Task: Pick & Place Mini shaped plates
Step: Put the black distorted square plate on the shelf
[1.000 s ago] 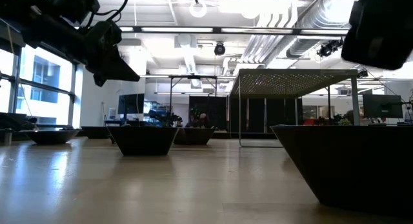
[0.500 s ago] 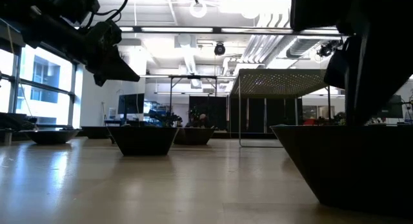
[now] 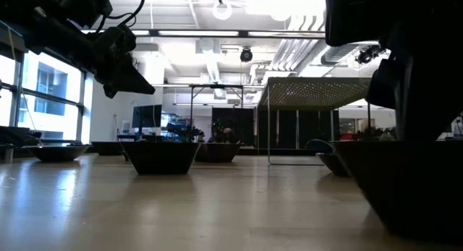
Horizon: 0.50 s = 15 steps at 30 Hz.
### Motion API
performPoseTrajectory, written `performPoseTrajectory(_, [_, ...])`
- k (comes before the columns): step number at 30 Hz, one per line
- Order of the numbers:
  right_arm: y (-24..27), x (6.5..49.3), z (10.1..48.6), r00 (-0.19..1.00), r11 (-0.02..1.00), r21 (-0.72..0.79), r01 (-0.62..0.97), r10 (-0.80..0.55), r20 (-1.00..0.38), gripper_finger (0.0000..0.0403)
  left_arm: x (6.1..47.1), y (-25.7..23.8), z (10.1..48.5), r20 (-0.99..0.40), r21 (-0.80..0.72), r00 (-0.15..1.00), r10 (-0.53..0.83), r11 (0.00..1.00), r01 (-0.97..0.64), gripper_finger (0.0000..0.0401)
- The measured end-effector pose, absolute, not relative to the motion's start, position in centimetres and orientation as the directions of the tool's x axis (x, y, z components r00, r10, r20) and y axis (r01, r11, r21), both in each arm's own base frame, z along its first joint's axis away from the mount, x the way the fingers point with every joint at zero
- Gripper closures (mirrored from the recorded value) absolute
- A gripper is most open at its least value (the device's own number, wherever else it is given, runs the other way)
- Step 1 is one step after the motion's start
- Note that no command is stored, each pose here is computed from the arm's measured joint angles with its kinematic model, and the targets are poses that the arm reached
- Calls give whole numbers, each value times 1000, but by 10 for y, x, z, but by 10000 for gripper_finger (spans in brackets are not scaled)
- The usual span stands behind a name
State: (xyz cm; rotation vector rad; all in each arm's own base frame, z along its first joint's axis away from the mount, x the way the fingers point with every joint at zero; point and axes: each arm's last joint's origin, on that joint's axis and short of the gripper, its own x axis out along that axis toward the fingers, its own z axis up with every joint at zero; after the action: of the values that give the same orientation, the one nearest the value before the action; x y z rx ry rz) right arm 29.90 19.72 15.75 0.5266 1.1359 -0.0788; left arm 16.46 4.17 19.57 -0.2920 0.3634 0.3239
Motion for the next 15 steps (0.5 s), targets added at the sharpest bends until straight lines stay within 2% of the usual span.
performPoseTrajectory(7, [192, 294, 176, 449, 861, 384, 334, 213, -868, 400, 165, 42, 196, -388, -222, 886, 256, 906, -359, 400])
performPoseTrajectory(15, [153, 281, 236, 538, 815, 445, 372, 201, -819, 400, 165, 42, 196, -386, -231, 886, 256, 903, -362, 400])
